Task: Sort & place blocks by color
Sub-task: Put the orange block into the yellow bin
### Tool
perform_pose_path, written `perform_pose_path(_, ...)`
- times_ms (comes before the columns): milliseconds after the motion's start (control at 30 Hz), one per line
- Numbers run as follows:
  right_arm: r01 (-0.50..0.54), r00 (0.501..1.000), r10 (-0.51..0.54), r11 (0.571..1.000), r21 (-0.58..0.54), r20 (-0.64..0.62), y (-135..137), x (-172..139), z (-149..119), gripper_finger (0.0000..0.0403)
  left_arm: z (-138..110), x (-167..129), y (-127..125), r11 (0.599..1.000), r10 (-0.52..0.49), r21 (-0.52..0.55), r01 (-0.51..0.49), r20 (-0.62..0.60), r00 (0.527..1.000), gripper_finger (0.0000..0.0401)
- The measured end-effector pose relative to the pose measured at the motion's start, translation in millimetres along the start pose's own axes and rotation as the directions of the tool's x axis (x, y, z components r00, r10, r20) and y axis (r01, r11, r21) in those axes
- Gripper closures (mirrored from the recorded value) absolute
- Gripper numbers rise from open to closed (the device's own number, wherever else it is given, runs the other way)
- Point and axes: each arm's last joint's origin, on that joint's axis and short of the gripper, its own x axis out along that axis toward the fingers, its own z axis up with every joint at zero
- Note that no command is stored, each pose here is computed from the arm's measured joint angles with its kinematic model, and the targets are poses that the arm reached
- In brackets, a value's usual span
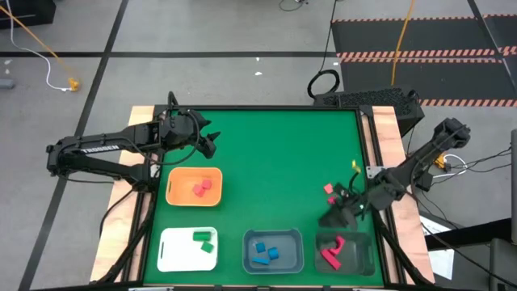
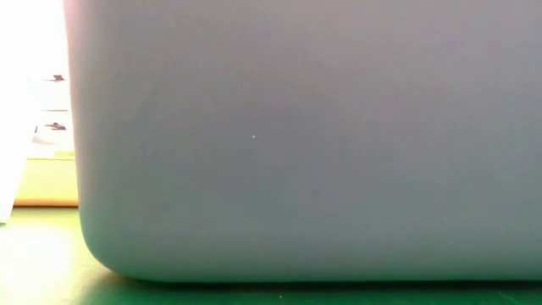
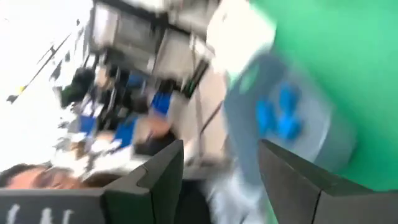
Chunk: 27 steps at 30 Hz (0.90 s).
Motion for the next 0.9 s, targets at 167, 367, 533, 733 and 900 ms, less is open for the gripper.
perform_pose_path(167, 0.13, 0.969, -0.071, 0.96, -0.248, 0.237, -6.4, 1.2, 24.1, 0.021, 0.0, 0.0, 0.0, 1.0, 0.0, 0.0, 0.0, 0.0, 1.0, 0.0146)
perform_pose_path(367, 0.376, 0.901, -0.283, 0.888, -0.264, 0.33, -30.5, -0.8, 44.1, 0.021, -0.9, 0.0, 0.2, 1.0, 0.002, 0.006, -0.002, -0.009, 1.0, 0.0146)
perform_pose_path(533, 0.56, 0.812, -0.505, 0.815, -0.149, 0.292, -55.5, -8.9, 49.3, 0.021, -0.9, 0.0, 0.2, 1.0, 0.002, 0.008, -0.002, -0.008, 1.0, 0.0146)
perform_pose_path(733, 0.662, 0.705, -0.654, 0.746, 0.076, 0.276, -73.4, -19.3, 57.6, 0.021, -0.8, 0.0, 0.2, 1.0, 0.002, 0.007, -0.002, -0.008, 1.0, 0.0146)
perform_pose_path(900, 0.738, 0.608, -0.752, 0.653, 0.168, 0.253, -85.5, -29.2, 62.8, 0.021, -0.7, 0.0, 0.1, 1.0, 0.002, 0.001, -0.002, -0.007, 1.0, 0.0146)
